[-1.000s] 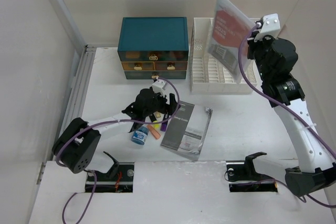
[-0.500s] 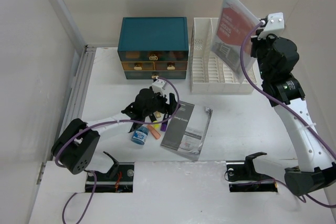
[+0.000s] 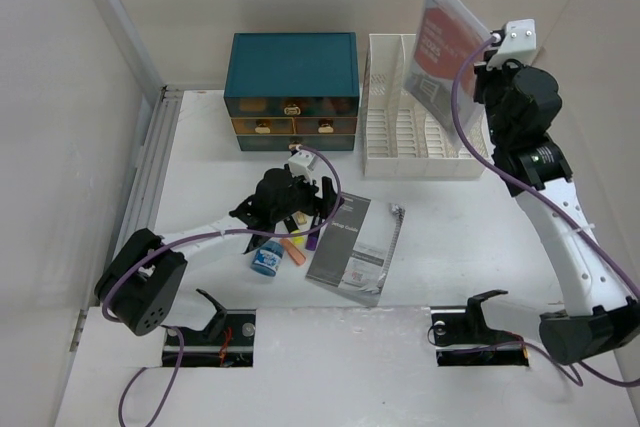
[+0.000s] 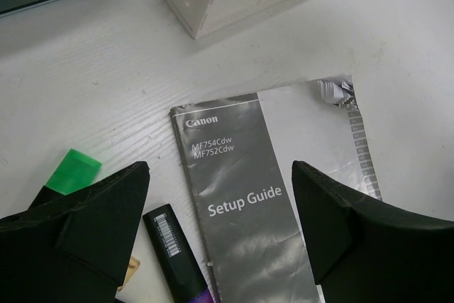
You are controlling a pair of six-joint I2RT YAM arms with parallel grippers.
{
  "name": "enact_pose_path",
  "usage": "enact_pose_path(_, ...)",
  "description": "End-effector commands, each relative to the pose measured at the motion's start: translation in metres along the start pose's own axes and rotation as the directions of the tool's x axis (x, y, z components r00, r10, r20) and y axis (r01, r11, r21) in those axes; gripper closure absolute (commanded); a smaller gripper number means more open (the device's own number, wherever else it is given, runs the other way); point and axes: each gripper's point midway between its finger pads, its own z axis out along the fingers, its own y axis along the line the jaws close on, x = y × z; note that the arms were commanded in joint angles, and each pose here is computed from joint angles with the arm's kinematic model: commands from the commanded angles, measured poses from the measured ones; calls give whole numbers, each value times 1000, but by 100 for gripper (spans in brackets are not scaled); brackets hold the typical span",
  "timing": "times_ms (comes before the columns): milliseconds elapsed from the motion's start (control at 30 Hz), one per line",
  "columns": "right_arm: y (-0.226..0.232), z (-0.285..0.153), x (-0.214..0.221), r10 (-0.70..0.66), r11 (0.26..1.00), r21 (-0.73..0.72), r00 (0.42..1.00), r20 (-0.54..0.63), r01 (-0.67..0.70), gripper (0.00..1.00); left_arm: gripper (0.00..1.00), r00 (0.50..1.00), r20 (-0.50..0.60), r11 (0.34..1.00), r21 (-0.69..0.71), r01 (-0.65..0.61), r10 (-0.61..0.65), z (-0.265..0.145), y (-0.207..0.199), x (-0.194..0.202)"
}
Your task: Organize the desk
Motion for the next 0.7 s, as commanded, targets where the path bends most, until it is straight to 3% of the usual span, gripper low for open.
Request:
enact_pose_path(0, 1, 15, -27, 80, 997, 12, 990, 119, -82, 100, 21, 998, 56, 999, 37, -20, 17, -6, -8, -18)
enact_pose_path(267, 28, 59, 5, 139, 990, -14, 988, 71, -139, 100, 21, 998, 68, 999, 31, -21, 19, -9, -8, -20)
enact_pose_path(567, 46, 71, 19, 227, 973, -74, 963, 148, -218, 100, 21, 998, 59, 999, 29, -19, 17, -9, -6, -15)
enact_pose_path(667, 52, 73, 32, 279, 957, -118, 952, 122, -266, 100, 21, 998, 59, 999, 29, -19, 17, -9, -6, -15)
